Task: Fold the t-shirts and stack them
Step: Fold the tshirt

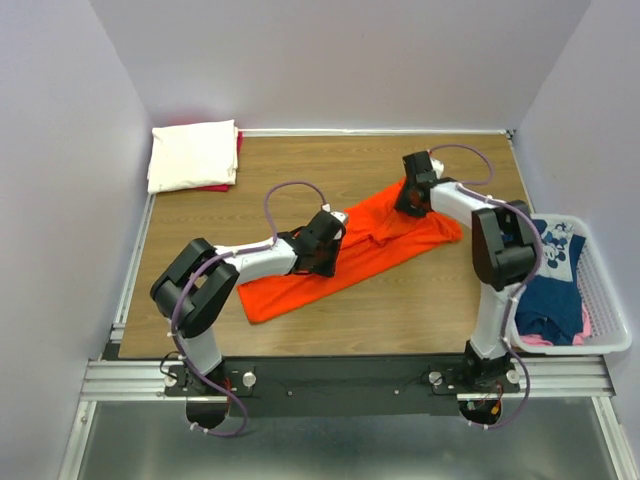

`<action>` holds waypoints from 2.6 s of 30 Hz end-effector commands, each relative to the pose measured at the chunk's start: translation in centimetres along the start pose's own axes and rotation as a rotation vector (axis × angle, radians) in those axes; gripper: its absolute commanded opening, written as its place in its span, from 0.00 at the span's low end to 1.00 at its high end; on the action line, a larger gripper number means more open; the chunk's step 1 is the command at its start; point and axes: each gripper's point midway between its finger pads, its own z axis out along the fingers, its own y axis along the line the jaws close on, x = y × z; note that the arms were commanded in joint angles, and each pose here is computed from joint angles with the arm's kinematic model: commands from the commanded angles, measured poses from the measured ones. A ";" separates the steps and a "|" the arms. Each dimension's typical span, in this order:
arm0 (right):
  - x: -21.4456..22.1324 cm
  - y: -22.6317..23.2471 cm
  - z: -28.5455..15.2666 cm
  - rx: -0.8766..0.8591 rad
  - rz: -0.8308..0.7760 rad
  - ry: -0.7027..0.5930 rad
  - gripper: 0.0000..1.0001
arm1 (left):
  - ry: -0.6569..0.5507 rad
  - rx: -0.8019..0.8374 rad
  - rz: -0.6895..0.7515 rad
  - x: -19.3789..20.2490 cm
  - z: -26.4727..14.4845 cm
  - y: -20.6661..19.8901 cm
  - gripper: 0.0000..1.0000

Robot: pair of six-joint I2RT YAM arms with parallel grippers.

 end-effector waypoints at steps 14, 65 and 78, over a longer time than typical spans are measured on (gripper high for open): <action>-10.0 11.9 5.0 -0.303 -0.201 -0.117 0.58 | -0.196 0.247 -0.076 -9.8 -1.6 -8.2 0.38; -10.2 10.8 9.5 -0.204 -0.308 -0.135 0.68 | -0.051 0.123 0.046 -1.7 1.1 -8.3 0.34; -15.3 10.4 -4.9 -0.238 -0.175 -0.258 0.79 | -0.186 0.138 -0.070 -5.8 -4.4 -3.6 0.36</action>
